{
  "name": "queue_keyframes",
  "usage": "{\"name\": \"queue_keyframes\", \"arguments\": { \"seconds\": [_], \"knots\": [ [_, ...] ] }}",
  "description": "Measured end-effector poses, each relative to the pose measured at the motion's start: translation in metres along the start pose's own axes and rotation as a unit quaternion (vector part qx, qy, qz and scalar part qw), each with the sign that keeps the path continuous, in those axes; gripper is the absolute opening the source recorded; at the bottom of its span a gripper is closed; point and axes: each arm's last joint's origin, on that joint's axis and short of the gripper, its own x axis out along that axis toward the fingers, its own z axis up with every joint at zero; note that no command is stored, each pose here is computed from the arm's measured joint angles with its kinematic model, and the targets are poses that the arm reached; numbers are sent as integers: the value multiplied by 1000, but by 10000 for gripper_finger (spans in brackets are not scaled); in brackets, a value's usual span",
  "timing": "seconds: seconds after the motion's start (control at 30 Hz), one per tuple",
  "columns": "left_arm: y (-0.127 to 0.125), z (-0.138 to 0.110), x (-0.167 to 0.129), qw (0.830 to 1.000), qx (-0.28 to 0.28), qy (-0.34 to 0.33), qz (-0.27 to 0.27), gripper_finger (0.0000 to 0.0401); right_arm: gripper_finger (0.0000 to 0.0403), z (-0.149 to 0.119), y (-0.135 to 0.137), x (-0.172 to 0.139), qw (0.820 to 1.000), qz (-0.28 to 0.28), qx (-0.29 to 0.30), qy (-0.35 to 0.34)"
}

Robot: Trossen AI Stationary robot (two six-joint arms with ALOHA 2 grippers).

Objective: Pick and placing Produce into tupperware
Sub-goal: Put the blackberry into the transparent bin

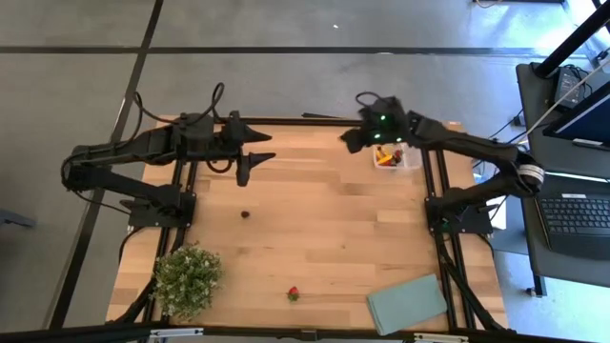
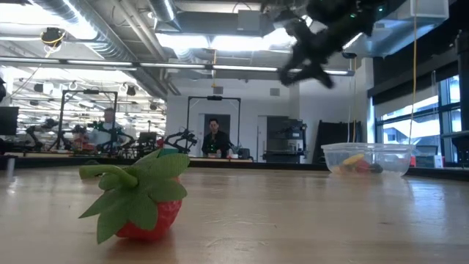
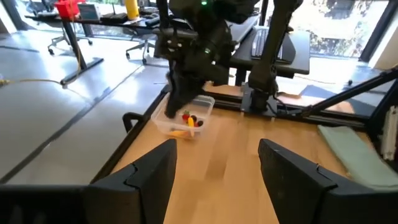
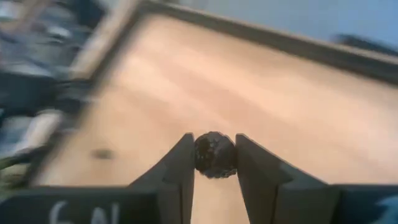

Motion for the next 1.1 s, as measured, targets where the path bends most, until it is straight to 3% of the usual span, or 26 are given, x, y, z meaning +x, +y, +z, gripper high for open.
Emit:
{"name": "queue_keyframes", "arguments": {
  "seconds": [0.17,0.33,0.57,0.83,1.1],
  "knots": [
    [0,0,1,1000,-8,1,-2,220,98,1,-48,-21,983,-179,18,35],
    [0,0,1,1000,-11,0,-2,220,98,-1,-83,-18,965,-251,43,59],
    [0,0,1,1000,-24,0,-3,220,98,-25,-117,-3,946,-294,67,118],
    [0,0,1,999,-32,0,-3,220,136,-42,-127,2,936,-311,83,142],
    [0,0,1,999,-32,0,-3,220,179,-39,-127,3,937,-316,68,129]
  ]
}}
